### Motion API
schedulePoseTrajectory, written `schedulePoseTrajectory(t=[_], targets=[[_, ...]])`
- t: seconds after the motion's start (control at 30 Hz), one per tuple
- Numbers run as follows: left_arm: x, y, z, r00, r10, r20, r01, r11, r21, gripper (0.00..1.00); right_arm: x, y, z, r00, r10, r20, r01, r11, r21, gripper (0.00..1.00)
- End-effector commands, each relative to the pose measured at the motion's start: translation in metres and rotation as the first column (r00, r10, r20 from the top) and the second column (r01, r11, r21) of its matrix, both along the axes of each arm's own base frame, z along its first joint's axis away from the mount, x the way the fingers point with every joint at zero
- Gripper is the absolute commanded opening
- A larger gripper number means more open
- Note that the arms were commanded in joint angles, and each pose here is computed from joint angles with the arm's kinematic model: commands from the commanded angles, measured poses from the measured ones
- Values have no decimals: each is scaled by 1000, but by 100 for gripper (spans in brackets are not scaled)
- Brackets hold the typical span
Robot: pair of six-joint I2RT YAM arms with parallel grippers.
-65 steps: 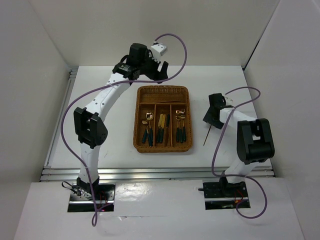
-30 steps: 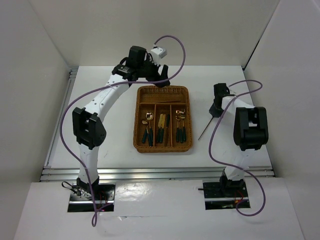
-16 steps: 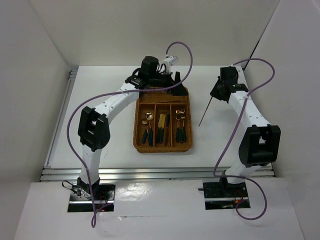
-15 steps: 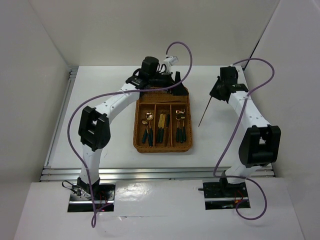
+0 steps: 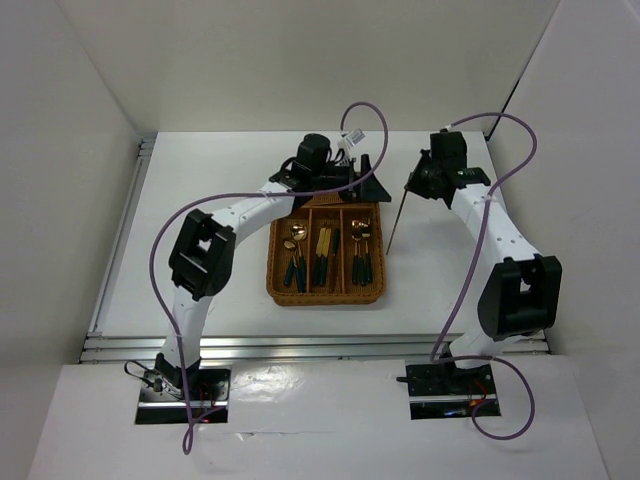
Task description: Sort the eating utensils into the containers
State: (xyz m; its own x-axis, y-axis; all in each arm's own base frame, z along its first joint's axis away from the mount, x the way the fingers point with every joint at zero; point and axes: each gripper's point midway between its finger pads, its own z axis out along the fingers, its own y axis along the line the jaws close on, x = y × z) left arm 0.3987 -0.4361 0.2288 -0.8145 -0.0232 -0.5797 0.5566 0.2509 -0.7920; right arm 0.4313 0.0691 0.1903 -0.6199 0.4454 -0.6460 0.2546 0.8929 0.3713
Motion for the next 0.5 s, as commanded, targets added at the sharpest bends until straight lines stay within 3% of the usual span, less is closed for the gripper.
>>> schedulePoseTrajectory(t=[0.0,0.2,0.47], targets=[[-2,-15,1,1000,7,-9,-7,999,-34,87,8,15,57,986,39,164,-48,998,49,3],[0,-19,-18,997,41,-65,-43,999,-30,83,9,28,62,981,65,184,-79,994,70,3],[-5,-33,-27,991,68,-118,-74,996,-48,70,6,43,58,978,96,183,-112,990,83,3]])
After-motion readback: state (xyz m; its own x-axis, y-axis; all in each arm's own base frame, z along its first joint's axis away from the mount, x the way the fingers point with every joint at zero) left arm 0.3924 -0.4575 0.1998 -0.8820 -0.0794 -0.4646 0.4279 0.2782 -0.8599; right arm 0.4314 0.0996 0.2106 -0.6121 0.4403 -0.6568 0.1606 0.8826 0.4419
